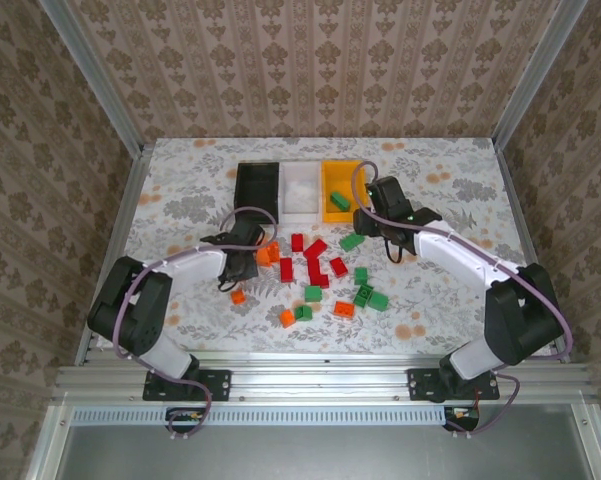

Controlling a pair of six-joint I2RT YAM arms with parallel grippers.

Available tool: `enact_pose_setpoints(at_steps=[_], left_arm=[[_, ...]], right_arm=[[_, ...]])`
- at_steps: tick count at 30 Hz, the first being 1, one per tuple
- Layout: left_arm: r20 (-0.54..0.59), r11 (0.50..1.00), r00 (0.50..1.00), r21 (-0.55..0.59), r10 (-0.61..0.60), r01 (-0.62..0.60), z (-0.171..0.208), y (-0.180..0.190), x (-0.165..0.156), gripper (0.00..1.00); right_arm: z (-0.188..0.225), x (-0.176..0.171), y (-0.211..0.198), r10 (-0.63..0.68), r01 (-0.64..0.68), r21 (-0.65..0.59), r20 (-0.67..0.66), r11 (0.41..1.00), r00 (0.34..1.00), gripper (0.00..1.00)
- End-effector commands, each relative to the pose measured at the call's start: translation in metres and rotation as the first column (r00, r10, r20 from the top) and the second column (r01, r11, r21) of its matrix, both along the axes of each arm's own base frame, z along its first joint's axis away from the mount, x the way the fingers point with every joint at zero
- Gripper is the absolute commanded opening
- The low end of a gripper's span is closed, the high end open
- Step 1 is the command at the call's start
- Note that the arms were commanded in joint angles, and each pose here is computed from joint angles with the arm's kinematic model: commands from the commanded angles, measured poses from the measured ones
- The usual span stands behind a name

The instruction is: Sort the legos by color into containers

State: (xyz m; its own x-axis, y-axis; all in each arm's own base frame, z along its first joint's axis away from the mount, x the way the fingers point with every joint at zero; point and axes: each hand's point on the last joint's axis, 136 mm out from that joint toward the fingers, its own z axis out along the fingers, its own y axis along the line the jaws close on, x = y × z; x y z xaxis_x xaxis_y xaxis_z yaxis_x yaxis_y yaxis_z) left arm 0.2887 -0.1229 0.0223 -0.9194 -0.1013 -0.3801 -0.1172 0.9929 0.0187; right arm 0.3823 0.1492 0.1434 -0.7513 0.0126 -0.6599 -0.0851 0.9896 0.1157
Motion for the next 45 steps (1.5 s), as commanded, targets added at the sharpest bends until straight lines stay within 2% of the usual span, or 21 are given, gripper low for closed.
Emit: enact_pose_setpoints(at_steps=[1, 7, 10, 12, 17, 21, 24, 30, 33, 34, 39, 42, 45], left_arm=[[0.036, 0.997, 0.999, 0.064, -0.038, 0.036, 0.019, 0.005, 0.009, 0.08], [0.198, 0.992, 0.973, 0.055, -0.118, 0.109, 0.102, -0.015, 0.051, 0.07], [0.233, 0.986, 0.959, 0.065, -0.163, 0.151, 0.125, -0.033, 0.085, 0.07], [0.247, 0.982, 0.951, 0.067, -0.186, 0.175, 0.129, -0.045, 0.111, 0.07], [0.238, 0.975, 0.948, -0.02, -0.211, 0.222, 0.115, -0.07, 0.17, 0.07], [0.198, 0.979, 0.962, -0.035, -0.19, 0.201, 0.096, -0.065, 0.204, 0.11], [0.191, 0.982, 0.965, -0.016, -0.18, 0.187, 0.09, -0.06, 0.213, 0.15], [0.203, 0.979, 0.963, -0.062, -0.179, 0.195, 0.088, -0.063, 0.219, 0.23], [0.204, 0.974, 0.96, -0.081, -0.19, 0.21, 0.089, -0.068, 0.218, 0.35], [0.204, 0.974, 0.96, -0.08, -0.191, 0.211, 0.089, -0.068, 0.218, 0.42], [0.198, 0.971, 0.959, -0.083, -0.205, 0.225, 0.093, -0.067, 0.215, 0.6], [0.202, 0.969, 0.958, -0.101, -0.202, 0.226, 0.102, -0.068, 0.213, 0.62], [0.272, 0.963, 0.941, -0.12, -0.201, 0.24, 0.135, -0.067, 0.204, 0.64]], right_arm=[[0.0, -0.008, 0.013, 0.034, -0.034, 0.086, 0.002, 0.996, 0.999, 0.5], [-0.005, -0.011, 0.016, 0.037, -0.038, 0.113, 0.007, 0.993, 0.999, 0.5], [-0.007, -0.01, 0.015, 0.035, -0.038, 0.112, 0.025, 0.993, 0.999, 0.5], [-0.01, -0.007, 0.01, 0.012, -0.015, 0.091, 0.035, 0.996, 0.999, 0.5], [-0.011, -0.008, 0.006, 0.004, -0.006, 0.068, 0.038, 0.998, 0.999, 0.49], [-0.01, -0.011, 0.002, -0.001, -0.001, 0.059, 0.041, 0.998, 0.999, 0.49], [-0.011, -0.011, 0.005, 0.008, -0.011, 0.073, 0.038, 0.997, 0.999, 0.49], [-0.016, -0.011, 0.01, 0.026, -0.027, 0.074, 0.023, 0.997, 0.999, 0.49], [-0.015, -0.012, 0.011, 0.032, -0.034, 0.069, 0.022, 0.997, 0.999, 0.5], [-0.014, -0.012, 0.012, 0.034, -0.035, 0.072, 0.023, 0.997, 0.999, 0.5], [0.001, -0.017, 0.026, 0.076, -0.08, 0.087, 0.043, 0.993, 0.996, 0.51], [0.008, -0.021, 0.036, 0.112, -0.116, 0.083, 0.05, 0.99, 0.992, 0.51], [0.004, -0.032, 0.053, 0.185, -0.185, 0.047, -0.002, 0.982, 0.983, 0.51]])
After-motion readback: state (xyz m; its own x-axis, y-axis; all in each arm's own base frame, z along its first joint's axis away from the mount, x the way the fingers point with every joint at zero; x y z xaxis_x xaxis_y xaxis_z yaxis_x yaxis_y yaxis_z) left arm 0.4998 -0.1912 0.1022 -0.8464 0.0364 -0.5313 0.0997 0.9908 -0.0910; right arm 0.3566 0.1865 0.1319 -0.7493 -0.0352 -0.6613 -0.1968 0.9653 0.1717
